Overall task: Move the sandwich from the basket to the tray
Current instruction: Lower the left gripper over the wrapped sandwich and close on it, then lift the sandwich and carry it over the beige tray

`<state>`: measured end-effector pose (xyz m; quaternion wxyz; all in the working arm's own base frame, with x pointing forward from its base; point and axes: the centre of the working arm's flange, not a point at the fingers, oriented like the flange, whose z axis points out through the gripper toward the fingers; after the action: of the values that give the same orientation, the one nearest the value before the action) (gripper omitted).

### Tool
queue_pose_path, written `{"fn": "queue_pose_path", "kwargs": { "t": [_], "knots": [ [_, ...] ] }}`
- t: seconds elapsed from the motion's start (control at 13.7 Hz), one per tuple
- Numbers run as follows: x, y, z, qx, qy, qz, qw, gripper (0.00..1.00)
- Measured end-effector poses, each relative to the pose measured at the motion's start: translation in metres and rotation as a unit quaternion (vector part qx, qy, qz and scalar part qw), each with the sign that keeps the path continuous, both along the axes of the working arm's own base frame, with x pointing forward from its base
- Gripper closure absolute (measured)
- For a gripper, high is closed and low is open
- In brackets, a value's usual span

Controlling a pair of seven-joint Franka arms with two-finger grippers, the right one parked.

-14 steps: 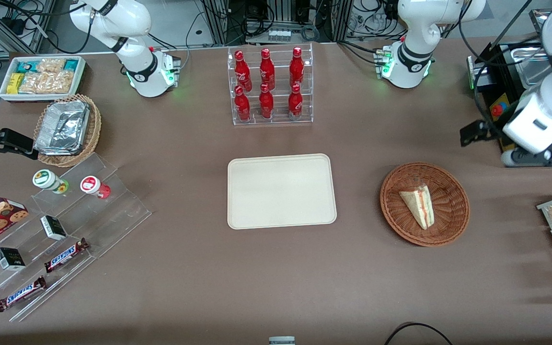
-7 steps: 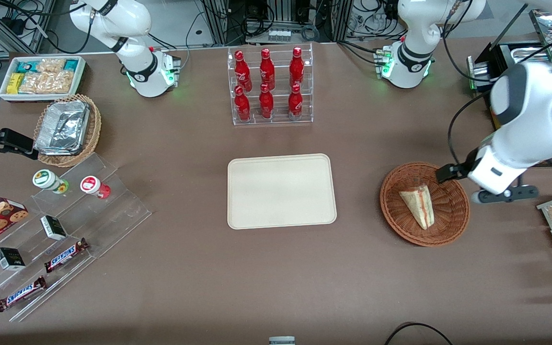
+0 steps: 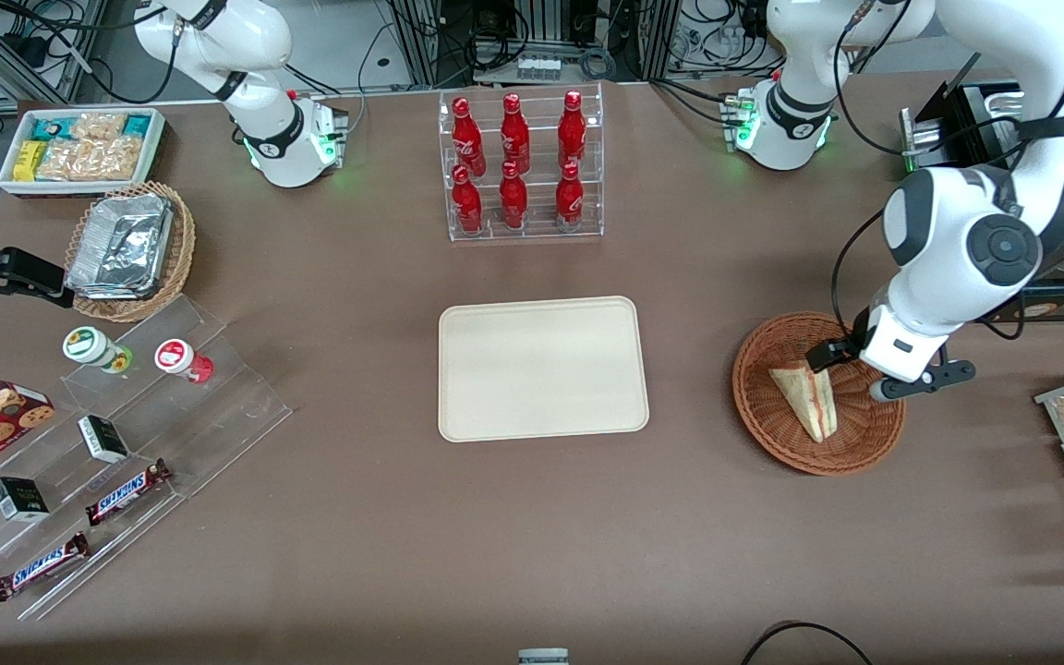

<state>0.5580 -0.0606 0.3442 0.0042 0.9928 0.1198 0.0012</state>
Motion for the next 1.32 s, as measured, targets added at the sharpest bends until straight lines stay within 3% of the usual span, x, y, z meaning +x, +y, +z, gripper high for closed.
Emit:
{"fn": "queue_pose_path", "kwargs": {
  "t": [0.66,0.88,0.95,1.32],
  "knots": [
    [-0.007,-0.013,-0.058,0.001,0.014,0.009,0.9999,0.0],
    [-0.008,-0.013,-0.074,0.002,0.023,0.01,0.9997,0.04],
    [-0.008,-0.012,-0.078,0.002,0.026,0.011,0.9996,0.12],
    [-0.004,-0.012,-0.076,0.002,0.023,0.011,0.9997,0.68]
  ]
}}
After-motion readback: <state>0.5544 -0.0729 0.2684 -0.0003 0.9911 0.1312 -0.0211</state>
